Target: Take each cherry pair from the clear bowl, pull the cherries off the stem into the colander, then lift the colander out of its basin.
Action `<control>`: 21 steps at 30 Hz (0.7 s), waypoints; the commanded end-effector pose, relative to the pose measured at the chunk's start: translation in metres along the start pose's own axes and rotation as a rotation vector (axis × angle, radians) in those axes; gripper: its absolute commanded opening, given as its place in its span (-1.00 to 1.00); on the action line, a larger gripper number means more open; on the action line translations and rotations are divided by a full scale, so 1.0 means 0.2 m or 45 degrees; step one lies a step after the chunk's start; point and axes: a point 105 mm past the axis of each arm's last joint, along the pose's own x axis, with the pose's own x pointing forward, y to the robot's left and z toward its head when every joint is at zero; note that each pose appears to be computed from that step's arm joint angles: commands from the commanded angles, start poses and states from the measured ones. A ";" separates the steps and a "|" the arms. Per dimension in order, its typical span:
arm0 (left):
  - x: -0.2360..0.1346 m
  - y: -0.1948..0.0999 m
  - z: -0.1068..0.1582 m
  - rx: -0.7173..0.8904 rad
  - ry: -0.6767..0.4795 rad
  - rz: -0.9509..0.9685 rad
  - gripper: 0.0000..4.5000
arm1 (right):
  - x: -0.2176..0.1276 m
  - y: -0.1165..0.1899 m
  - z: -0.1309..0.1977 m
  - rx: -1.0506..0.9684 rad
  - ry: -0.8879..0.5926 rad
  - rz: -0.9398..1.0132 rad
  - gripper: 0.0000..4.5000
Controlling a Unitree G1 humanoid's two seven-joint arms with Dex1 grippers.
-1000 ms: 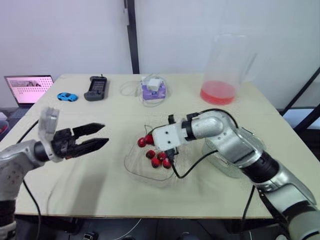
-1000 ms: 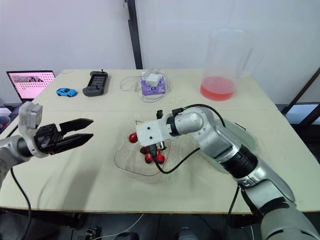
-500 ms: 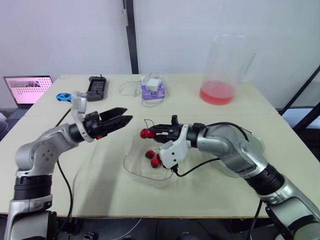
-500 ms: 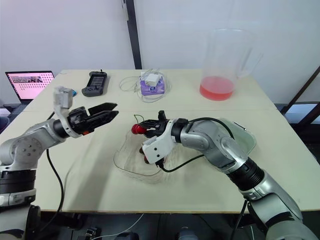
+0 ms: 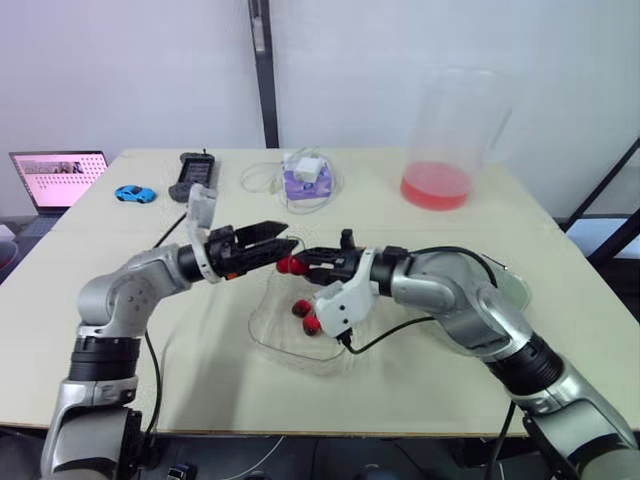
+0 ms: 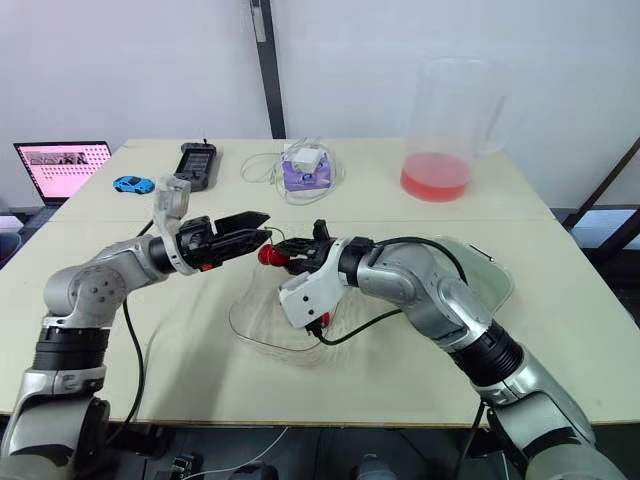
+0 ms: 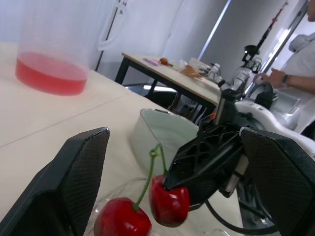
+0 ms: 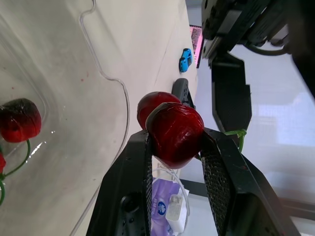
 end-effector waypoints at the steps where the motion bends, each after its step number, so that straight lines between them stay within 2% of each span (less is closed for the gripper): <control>1: 0.03 -0.01 0.06 0.057 -0.061 -0.028 1.00 | -0.04 -0.08 0.03 0.010 -0.019 -0.068 -0.37; 2: 0.04 -0.01 0.07 0.055 -0.073 -0.030 1.00 | -0.04 -0.07 0.03 0.015 -0.022 -0.067 -0.37; 5: 0.06 -0.01 0.05 0.044 -0.077 -0.044 0.60 | -0.04 -0.08 0.05 0.025 -0.032 -0.079 -0.38; 11: 0.07 0.00 0.05 0.039 -0.086 -0.040 -0.80 | -0.04 -0.08 0.04 0.035 -0.030 -0.081 -0.38; 12: 0.07 0.00 0.05 0.035 -0.086 -0.043 -0.94 | -0.04 -0.09 0.04 0.035 -0.027 -0.083 -0.38; 19: 0.08 0.00 0.05 0.023 -0.104 -0.048 -0.94 | -0.05 -0.10 0.03 0.070 -0.021 -0.081 -0.38; 21: 0.09 0.00 0.05 0.031 -0.107 -0.049 -1.00 | -0.05 -0.09 0.03 0.118 -0.033 -0.070 -0.10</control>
